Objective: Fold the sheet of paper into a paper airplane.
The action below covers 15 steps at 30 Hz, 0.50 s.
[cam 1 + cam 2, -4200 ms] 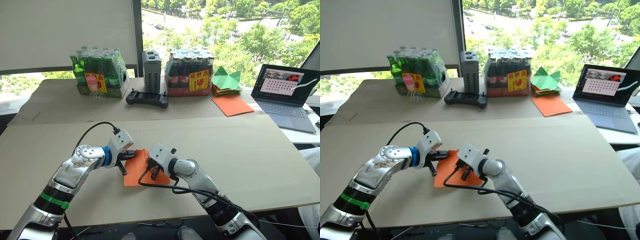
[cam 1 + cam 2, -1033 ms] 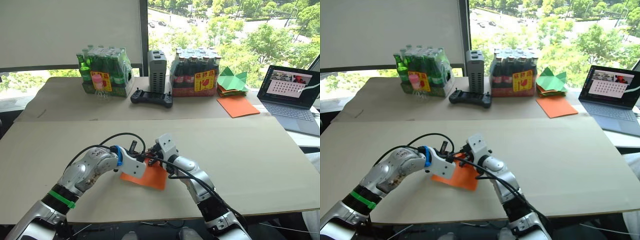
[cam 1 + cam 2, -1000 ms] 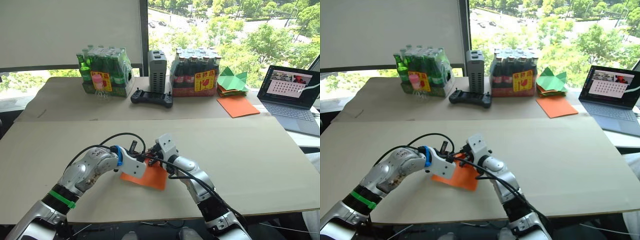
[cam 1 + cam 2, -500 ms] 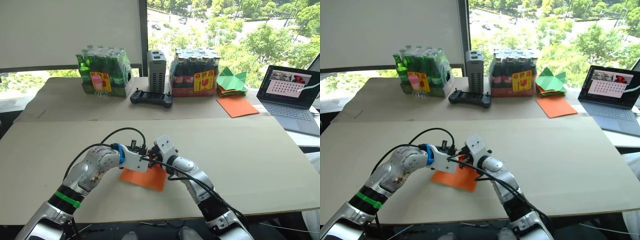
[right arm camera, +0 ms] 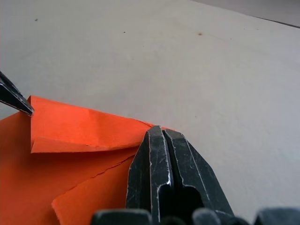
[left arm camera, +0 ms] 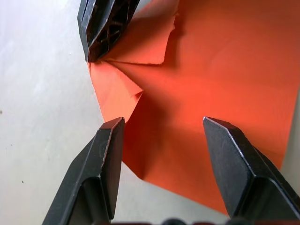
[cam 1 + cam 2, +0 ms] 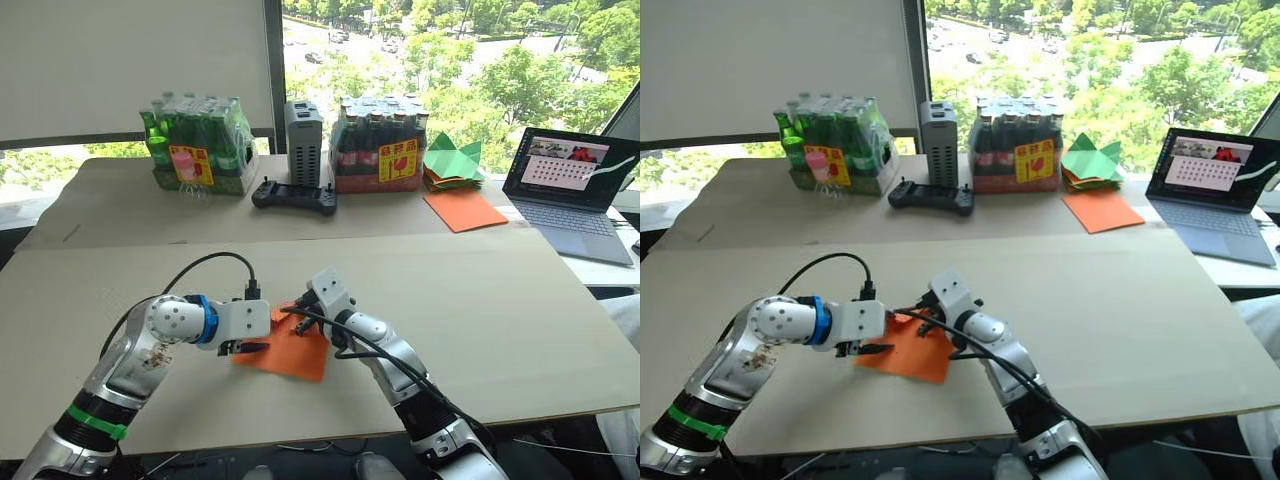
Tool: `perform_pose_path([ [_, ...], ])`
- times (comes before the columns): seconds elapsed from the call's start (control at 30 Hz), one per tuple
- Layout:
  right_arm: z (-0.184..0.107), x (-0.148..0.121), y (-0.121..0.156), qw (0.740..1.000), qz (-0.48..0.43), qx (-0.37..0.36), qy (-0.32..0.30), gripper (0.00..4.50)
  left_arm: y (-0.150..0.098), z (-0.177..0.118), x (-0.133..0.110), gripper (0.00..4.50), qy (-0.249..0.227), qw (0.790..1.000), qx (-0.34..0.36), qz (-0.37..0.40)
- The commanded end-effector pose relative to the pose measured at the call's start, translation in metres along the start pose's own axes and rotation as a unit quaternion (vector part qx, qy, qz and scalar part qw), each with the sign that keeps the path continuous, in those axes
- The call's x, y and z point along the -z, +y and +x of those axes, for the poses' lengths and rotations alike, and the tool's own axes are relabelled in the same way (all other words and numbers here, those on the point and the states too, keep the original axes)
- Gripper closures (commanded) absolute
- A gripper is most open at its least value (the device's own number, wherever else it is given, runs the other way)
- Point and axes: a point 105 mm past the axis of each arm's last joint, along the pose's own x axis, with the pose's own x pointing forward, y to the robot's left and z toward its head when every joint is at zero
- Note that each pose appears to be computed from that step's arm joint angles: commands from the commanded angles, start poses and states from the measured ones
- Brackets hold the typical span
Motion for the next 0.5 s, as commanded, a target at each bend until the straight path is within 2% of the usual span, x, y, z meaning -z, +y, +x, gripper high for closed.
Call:
perform_pose_path([
  [0.03,-0.001,0.012,-0.001,1.0,0.001,0.003,0.023,4.5,0.005,-0.013,0.003,1.68,-0.019,0.999,-0.008,-0.043],
  [0.17,-0.002,0.013,-0.002,1.0,0.0,0.003,0.025,4.5,0.019,-0.026,0.006,1.68,-0.051,0.991,-0.029,-0.121],
  [0.23,-0.002,0.013,-0.002,1.0,-0.001,0.002,0.026,4.5,0.026,-0.034,0.007,1.68,-0.084,0.98,-0.03,-0.175],
  [0.37,-0.002,0.013,-0.002,1.0,-0.002,0.001,0.026,4.5,0.041,-0.045,0.0,1.68,-0.168,0.94,-0.034,-0.296],
  [0.5,-0.002,0.013,-0.002,1.0,-0.004,0.001,0.027,4.5,0.046,-0.046,-0.005,1.68,-0.218,0.901,-0.03,-0.375],
])
